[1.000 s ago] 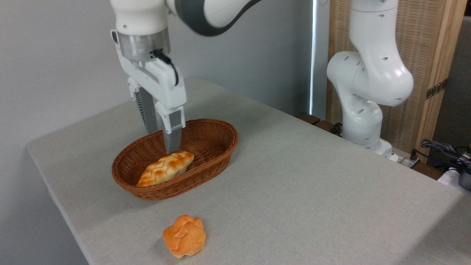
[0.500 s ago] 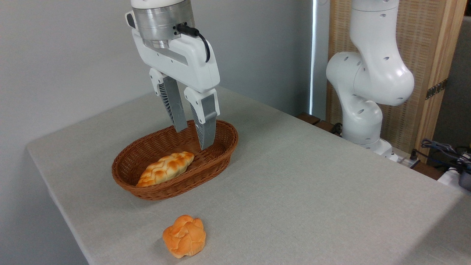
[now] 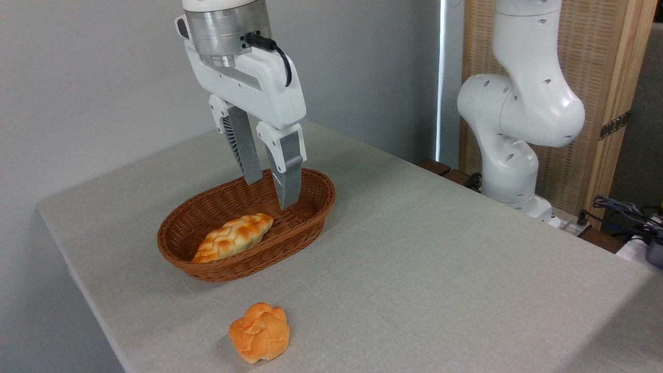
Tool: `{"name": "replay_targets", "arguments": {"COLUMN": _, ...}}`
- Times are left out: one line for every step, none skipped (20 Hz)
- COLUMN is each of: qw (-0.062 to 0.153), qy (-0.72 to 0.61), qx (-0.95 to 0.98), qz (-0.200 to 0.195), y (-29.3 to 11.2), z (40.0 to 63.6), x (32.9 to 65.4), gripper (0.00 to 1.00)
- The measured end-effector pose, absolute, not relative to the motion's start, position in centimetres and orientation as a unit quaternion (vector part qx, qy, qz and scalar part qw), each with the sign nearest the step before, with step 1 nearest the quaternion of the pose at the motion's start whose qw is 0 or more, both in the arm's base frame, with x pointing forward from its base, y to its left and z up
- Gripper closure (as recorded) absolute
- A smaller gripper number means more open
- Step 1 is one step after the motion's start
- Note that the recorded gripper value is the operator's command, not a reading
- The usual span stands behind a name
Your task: Put bread into the basket
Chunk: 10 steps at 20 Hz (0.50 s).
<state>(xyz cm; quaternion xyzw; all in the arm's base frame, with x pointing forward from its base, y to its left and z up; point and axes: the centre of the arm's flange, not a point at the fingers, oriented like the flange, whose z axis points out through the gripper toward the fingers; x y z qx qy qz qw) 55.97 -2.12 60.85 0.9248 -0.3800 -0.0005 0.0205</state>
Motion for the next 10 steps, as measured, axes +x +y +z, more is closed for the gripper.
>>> {"name": "replay_targets", "arguments": {"qw": 0.020, "qy": -0.380, "qx": 0.925, "qz": -0.001, "y": -2.11, "z": 60.85, "x": 55.97, "gripper": 0.00}}
{"name": "replay_targets", "arguments": {"qw": 0.020, "qy": -0.380, "qx": 0.925, "qz": -0.001, "y": -2.12, "z": 60.85, "x": 55.96, "gripper": 0.00}}
{"name": "replay_targets", "arguments": {"qw": 0.020, "qy": -0.380, "qx": 0.925, "qz": -0.001, "y": -2.15, "z": 60.85, "x": 55.96, "gripper": 0.00}}
{"name": "replay_targets", "arguments": {"qw": 0.020, "qy": -0.381, "qx": 0.925, "qz": -0.001, "y": -2.19, "z": 60.85, "x": 55.96, "gripper": 0.00}}
{"name": "replay_targets", "arguments": {"qw": 0.020, "qy": -0.381, "qx": 0.924, "qz": -0.001, "y": -2.20, "z": 60.85, "x": 55.96, "gripper": 0.00}}
{"name": "replay_targets", "arguments": {"qw": 0.020, "qy": -0.381, "qx": 0.924, "qz": -0.001, "y": -2.22, "z": 60.85, "x": 55.96, "gripper": 0.00}}
{"name": "replay_targets", "arguments": {"qw": 0.020, "qy": -0.381, "qx": 0.924, "qz": -0.001, "y": -2.28, "z": 60.85, "x": 55.96, "gripper": 0.00}}
{"name": "replay_targets", "arguments": {"qw": 0.020, "qy": -0.382, "qx": 0.924, "qz": -0.001, "y": -2.39, "z": 60.85, "x": 55.96, "gripper": 0.00}}
{"name": "replay_targets", "arguments": {"qw": 0.020, "qy": -0.383, "qx": 0.923, "qz": -0.001, "y": -2.52, "z": 60.85, "x": 55.95, "gripper": 0.00}}
{"name": "replay_targets", "arguments": {"qw": 0.020, "qy": -0.384, "qx": 0.923, "qz": -0.001, "y": -2.56, "z": 60.85, "x": 55.95, "gripper": 0.00}}
